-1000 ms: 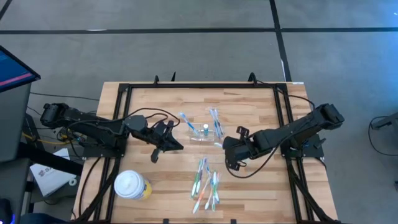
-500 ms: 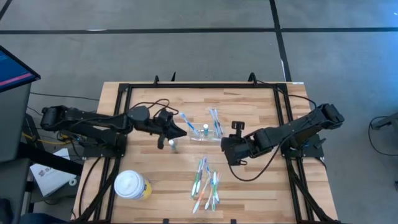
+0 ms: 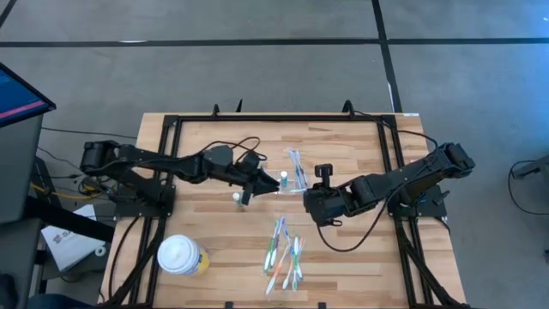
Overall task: Pick & Place toothbrushing station
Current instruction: Put the green toothbrush into the transparent organizer
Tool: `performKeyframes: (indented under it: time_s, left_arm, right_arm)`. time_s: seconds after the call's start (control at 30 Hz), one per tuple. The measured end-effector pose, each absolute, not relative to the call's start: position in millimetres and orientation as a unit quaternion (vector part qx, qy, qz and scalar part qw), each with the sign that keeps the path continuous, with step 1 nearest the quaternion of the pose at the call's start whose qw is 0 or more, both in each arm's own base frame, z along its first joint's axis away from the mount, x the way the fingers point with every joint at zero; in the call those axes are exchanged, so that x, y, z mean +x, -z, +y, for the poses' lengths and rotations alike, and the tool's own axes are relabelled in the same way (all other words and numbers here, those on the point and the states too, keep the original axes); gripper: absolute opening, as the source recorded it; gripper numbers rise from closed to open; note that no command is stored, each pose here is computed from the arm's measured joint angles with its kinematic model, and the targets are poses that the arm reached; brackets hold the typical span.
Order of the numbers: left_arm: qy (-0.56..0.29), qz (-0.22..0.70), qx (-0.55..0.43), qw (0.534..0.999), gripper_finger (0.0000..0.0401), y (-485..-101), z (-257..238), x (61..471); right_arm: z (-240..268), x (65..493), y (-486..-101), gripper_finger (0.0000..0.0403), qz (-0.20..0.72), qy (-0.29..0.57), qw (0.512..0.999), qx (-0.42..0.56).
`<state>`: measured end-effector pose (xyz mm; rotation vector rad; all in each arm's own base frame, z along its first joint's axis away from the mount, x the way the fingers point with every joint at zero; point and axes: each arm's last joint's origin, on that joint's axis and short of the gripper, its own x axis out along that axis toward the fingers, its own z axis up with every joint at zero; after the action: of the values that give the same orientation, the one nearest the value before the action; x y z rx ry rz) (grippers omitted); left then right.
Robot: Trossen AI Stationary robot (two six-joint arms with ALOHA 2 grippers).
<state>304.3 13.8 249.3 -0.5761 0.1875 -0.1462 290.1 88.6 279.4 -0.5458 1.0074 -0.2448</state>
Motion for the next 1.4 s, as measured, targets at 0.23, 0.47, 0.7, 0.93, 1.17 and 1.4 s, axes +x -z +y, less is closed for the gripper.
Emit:
performKeyframes:
  time_s: [0.23, 0.47, 0.7, 0.93, 1.17, 1.4]
  left_arm:
    - [0.098, 0.114, -0.318, 0.936, 0.0147, -245, 24, 319]
    - [0.117, 0.142, -0.358, 0.915, 0.0159, -236, 24, 330]
    - [0.118, 0.138, -0.359, 0.915, 0.0169, -237, 24, 331]
    - [0.117, 0.145, -0.379, 0.906, 0.0181, -237, 22, 331]
    - [0.109, 0.165, -0.384, 0.902, 0.0184, -232, 22, 330]
    - [0.127, 0.175, -0.387, 0.896, 0.0183, -231, 21, 330]
  right_arm:
    - [98, 289, -281, 0.0000, 0.459, 0.103, 0.825, -0.313]
    - [104, 292, -284, 0.0000, 0.437, 0.097, 0.825, -0.345]
    - [106, 293, -284, 0.0000, 0.432, 0.090, 0.819, -0.368]
    - [112, 308, -269, 0.0000, 0.441, 0.079, 0.792, -0.414]
    - [119, 323, -280, 0.0000, 0.434, 0.075, 0.788, -0.430]
    - [122, 337, -283, 0.0000, 0.439, 0.076, 0.761, -0.472]
